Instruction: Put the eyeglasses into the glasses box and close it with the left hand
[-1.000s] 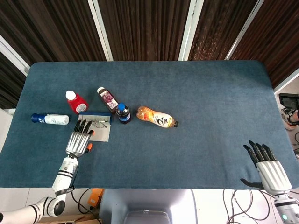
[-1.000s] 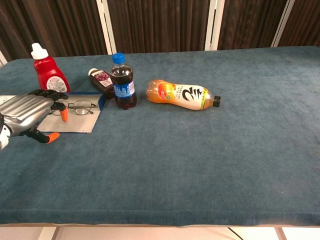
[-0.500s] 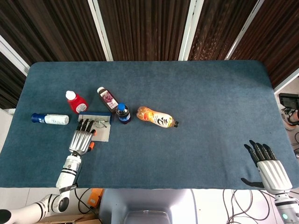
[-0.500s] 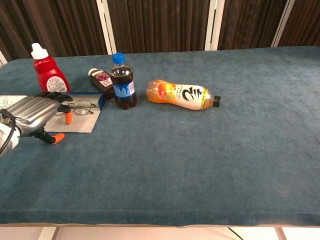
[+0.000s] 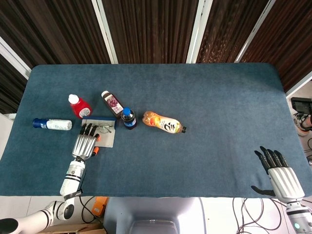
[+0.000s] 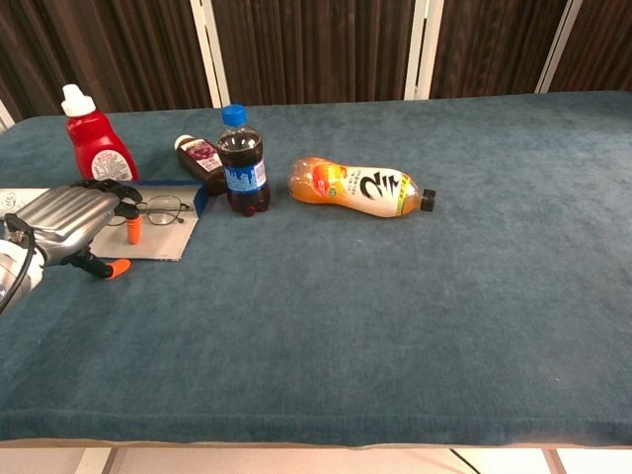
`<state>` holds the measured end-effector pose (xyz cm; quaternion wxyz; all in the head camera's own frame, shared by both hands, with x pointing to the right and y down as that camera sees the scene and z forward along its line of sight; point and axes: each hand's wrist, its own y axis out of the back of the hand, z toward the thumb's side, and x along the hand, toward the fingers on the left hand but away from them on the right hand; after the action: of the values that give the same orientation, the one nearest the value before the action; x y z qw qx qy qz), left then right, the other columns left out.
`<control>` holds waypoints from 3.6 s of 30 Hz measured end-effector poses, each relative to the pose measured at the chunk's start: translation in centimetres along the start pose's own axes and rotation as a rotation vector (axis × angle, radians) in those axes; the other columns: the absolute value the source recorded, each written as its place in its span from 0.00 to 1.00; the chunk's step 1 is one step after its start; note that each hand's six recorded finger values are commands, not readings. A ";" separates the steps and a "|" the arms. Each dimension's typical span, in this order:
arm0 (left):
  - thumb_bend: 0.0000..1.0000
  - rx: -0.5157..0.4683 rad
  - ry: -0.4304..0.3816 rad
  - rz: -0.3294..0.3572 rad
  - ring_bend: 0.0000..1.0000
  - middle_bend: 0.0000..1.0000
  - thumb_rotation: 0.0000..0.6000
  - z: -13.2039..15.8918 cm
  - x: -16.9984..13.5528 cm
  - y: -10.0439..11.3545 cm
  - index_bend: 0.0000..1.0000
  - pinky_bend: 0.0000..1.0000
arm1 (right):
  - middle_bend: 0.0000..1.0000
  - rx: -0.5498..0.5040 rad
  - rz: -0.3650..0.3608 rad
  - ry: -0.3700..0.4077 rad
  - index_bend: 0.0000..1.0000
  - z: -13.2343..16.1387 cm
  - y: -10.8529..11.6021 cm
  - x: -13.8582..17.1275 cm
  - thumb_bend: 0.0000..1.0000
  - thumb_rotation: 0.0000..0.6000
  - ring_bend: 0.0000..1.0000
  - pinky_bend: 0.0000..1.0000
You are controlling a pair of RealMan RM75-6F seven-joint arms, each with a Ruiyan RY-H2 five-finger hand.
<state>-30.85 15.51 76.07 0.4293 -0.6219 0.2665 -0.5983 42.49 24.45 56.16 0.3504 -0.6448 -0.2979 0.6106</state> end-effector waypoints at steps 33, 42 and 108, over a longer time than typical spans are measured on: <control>0.42 -0.023 0.078 0.123 0.11 0.22 1.00 -1.4 2.1 -0.3 0.66 0.03 | 0.00 -0.003 -0.001 -0.001 0.00 -0.1 0.2 0.0 0.03 1.00 0.00 0.00; 0.45 -0.029 0.050 0.152 0.09 0.20 1.00 -1.1 1.1 -0.1 0.69 0.01 | 0.00 -0.006 0.001 0.002 0.00 -0.1 0.2 0.0 0.03 1.00 0.00 0.00; 0.42 -0.356 0.176 0.020 0.07 0.18 1.00 -2.5 4.3 4.6 0.64 0.04 | 0.00 -0.009 0.006 0.002 0.00 0.0 0.1 0.0 0.03 1.00 0.00 0.00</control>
<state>-31.82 9.10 74.13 0.2935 -0.6305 0.4106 -0.5897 42.50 24.38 56.04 0.3460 -0.6479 -0.2983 0.6095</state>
